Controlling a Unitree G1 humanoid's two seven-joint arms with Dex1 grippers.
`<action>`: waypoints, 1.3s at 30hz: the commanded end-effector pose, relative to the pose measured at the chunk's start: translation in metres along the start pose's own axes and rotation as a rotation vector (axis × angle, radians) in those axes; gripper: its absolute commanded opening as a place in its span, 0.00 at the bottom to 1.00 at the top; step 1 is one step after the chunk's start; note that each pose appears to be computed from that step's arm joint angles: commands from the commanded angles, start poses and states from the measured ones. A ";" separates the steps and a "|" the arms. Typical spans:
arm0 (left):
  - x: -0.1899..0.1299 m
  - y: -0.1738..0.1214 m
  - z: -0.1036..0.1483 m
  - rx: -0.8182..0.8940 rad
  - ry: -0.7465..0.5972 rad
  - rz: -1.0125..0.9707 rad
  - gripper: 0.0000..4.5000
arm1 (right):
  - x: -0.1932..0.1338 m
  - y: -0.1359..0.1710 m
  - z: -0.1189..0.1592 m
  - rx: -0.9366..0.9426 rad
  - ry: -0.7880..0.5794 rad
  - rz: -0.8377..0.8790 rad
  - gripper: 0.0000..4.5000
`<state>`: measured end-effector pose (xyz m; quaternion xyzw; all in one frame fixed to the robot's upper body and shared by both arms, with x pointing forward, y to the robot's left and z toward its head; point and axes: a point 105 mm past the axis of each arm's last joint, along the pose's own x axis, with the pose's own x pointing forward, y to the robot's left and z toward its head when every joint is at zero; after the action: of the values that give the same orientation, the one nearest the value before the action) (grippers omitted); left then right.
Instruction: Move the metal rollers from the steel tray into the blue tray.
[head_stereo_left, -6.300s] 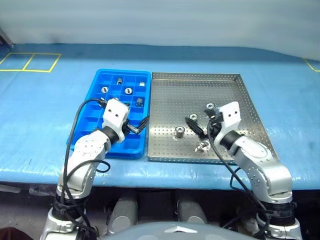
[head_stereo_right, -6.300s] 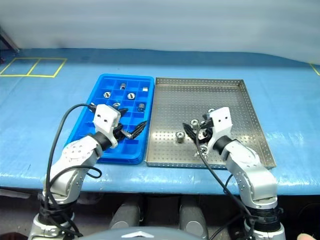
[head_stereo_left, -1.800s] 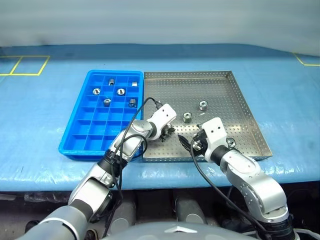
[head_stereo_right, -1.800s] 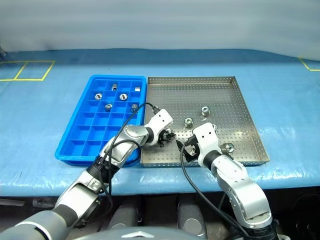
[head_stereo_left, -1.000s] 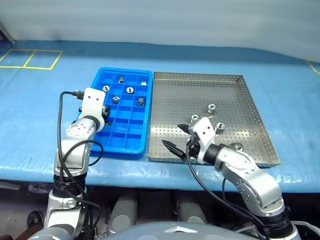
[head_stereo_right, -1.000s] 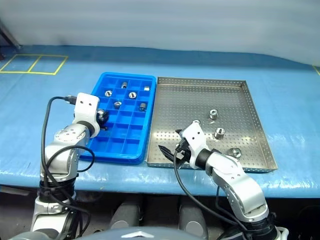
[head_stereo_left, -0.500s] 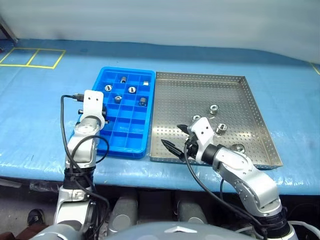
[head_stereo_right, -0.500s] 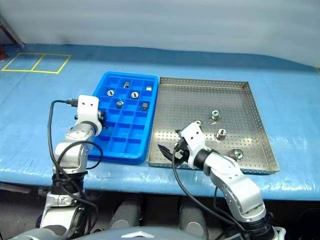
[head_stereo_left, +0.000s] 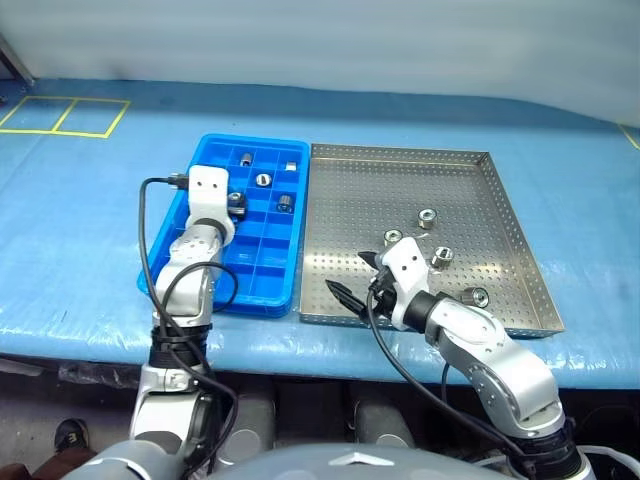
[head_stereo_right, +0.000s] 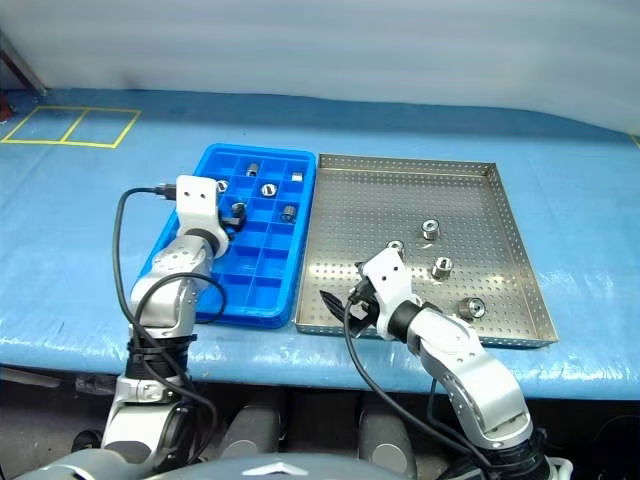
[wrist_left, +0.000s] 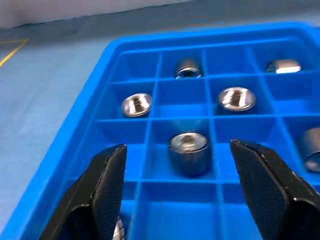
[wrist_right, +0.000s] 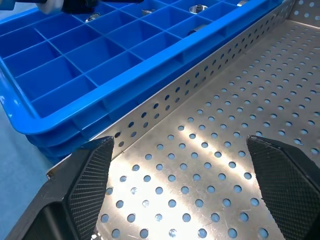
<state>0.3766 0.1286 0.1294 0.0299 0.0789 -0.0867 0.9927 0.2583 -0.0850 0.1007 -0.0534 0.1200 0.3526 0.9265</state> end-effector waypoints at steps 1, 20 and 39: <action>-0.022 -0.094 0.024 0.071 -0.063 -0.565 0.80 | -0.018 0.000 0.017 -0.057 -0.041 0.003 1.00; 0.032 -0.184 -0.019 0.513 0.091 -0.813 0.80 | -0.037 -0.003 0.020 -0.091 -0.054 -0.071 1.00; 0.053 -0.182 -0.043 0.533 0.177 -0.731 0.41 | -0.036 -0.005 0.013 -0.113 -0.031 -0.119 1.00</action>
<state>0.3889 -0.0561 0.0676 0.2624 0.1513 -0.4433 0.8437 0.2369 -0.1109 0.1158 -0.1007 0.0981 0.3058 0.9417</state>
